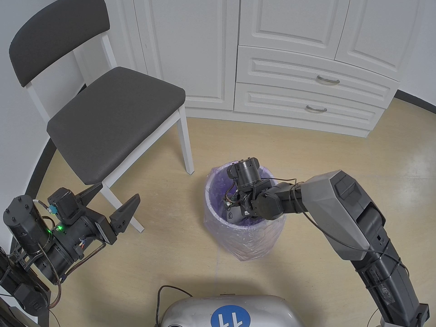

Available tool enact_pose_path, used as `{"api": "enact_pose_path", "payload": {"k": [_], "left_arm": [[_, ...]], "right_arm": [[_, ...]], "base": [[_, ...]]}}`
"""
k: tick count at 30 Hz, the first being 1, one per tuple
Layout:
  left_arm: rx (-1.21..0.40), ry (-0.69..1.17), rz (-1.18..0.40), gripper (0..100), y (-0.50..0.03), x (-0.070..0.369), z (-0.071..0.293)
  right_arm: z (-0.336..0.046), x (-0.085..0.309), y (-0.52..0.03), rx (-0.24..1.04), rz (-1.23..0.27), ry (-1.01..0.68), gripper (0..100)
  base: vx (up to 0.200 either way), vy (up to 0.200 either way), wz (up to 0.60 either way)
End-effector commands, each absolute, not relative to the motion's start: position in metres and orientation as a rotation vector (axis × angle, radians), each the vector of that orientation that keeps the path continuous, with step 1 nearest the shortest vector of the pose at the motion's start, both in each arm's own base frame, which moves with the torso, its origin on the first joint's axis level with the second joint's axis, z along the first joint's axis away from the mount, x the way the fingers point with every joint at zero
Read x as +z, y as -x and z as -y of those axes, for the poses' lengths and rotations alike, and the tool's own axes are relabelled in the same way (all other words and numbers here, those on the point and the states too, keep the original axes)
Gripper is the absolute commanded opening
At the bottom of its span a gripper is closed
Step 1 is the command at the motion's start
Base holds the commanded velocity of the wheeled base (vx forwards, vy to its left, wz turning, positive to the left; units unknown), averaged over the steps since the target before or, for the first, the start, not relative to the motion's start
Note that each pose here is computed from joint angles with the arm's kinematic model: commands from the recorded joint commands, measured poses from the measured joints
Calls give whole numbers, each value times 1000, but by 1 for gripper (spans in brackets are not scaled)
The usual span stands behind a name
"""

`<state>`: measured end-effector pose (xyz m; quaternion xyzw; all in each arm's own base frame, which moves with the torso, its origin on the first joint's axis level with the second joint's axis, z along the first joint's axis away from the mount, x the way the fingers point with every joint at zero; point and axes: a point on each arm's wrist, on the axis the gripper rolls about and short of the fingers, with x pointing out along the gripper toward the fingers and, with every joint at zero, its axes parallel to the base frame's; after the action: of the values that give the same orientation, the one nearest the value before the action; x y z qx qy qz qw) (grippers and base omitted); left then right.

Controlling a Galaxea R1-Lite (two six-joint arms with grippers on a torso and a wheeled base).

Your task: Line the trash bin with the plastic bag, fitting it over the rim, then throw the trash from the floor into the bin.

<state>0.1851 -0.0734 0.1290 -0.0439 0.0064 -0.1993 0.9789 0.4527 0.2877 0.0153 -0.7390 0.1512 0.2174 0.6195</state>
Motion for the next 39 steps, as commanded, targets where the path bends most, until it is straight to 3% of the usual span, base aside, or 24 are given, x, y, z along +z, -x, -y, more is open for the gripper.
{"api": "enact_pose_path", "payload": {"k": [1, 5, 11, 25, 29, 36, 39], "left_arm": [[-402, 89, -10, 100, -185, 129, 73], [-404, 89, -9, 100, -184, 130, 73], [-405, 89, -9, 100, -184, 130, 74], [-403, 88, -15, 100, -185, 129, 74], [-402, 88, -15, 100, -185, 129, 73], [-400, 90, -17, 100, -186, 128, 73], [-400, 90, -14, 100, -186, 129, 73]], "right_arm": [[-274, 50, -459, 438, -323, 1676, 100], [-263, 73, -457, 408, -316, 1664, 100], [-247, 72, -447, 438, -375, 1693, 100], [-238, 35, -444, 489, -468, 1727, 100], [-244, 26, -448, 486, -464, 1728, 100], [-273, -31, -462, 502, -446, 1735, 100], [-279, -29, -460, 487, -417, 1725, 100]], "base": [[0, 0, 0], [0, 0, 0], [0, 0, 0], [0, 0, 0], [0, 0, 0], [0, 0, 0], [0, 0, 0]]}}
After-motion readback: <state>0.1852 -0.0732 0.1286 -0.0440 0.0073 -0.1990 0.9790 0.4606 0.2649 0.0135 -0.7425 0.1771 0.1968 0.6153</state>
